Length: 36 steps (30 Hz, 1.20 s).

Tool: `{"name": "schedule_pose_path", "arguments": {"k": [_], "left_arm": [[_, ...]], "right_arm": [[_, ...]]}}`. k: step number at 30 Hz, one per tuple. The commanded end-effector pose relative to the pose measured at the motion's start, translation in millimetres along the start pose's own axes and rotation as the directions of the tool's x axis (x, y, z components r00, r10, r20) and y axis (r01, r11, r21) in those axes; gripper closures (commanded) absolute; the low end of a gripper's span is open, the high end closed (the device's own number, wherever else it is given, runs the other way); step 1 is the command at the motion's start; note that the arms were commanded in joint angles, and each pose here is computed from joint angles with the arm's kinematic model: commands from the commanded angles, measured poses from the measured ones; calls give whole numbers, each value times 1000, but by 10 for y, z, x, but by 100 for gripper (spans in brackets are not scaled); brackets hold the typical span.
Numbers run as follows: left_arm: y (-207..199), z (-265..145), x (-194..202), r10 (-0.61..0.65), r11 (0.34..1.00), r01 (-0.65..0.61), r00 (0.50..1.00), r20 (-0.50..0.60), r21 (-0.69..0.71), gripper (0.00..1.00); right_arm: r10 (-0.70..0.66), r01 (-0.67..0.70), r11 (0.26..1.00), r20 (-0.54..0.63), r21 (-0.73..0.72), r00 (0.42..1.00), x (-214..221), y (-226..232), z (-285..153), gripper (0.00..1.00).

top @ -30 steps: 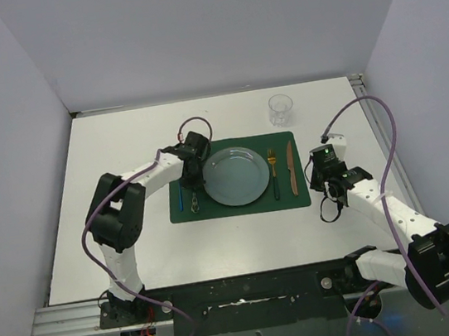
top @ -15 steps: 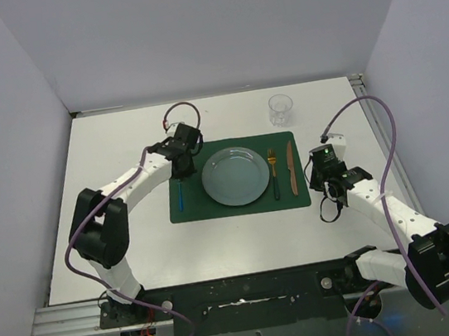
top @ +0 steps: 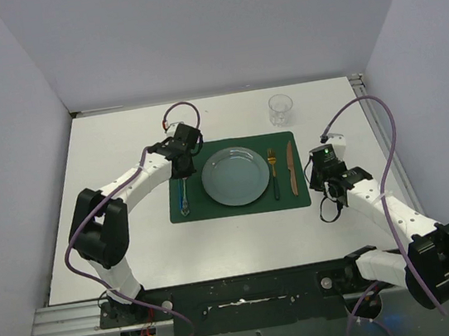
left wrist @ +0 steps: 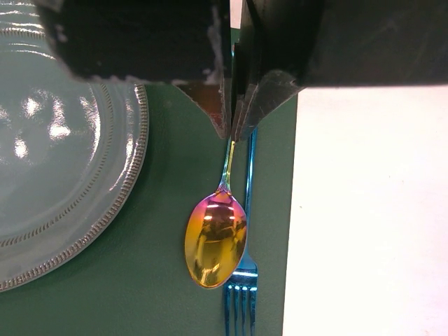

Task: Set the dinner table for one person
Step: Pick up the spoon from the napkin.

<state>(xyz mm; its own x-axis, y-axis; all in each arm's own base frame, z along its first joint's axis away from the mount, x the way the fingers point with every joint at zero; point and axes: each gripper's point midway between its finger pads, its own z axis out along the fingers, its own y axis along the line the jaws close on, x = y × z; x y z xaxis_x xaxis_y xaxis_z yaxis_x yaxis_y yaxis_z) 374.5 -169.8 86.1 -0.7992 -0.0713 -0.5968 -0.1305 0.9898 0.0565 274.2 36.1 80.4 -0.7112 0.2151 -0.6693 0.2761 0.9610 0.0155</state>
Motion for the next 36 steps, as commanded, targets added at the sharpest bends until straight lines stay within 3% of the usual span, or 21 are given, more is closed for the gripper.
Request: {"name": "schedule_pose_path", "arguments": {"k": [1, 10, 14, 16, 21, 32, 36], "left_arm": [[-37, -155, -260, -38, 999, 36, 996, 77, 31, 100], [-112, 6, -27, 24, 999, -23, 999, -27, 42, 99], [-104, 175, 99, 31, 999, -30, 998, -59, 12, 71], [-136, 267, 152, 36, 999, -35, 997, -73, 10, 66], [-166, 403, 294, 46, 999, -48, 991, -124, -18, 65], [-201, 475, 213, 15, 999, -18, 997, -78, -31, 65], [-195, 523, 244, 17, 999, -21, 996, -86, -43, 70]], "right_arm": [[10, -10, 1000, 45, -9, 999, -151, 27, -12, 75], [9, -9, 1000, 42, -17, 999, -151, 55, 10, 75], [6, -6, 1000, 39, -16, 999, -133, 50, 22, 75], [4, -3, 1000, 39, -12, 999, -124, 41, 24, 75], [2, -2, 1000, 40, 1, 999, -113, 2, 29, 75], [5, -5, 1000, 39, 3, 999, -97, -16, 39, 75], [7, -8, 1000, 40, 10, 999, -96, -44, 34, 75]]}}
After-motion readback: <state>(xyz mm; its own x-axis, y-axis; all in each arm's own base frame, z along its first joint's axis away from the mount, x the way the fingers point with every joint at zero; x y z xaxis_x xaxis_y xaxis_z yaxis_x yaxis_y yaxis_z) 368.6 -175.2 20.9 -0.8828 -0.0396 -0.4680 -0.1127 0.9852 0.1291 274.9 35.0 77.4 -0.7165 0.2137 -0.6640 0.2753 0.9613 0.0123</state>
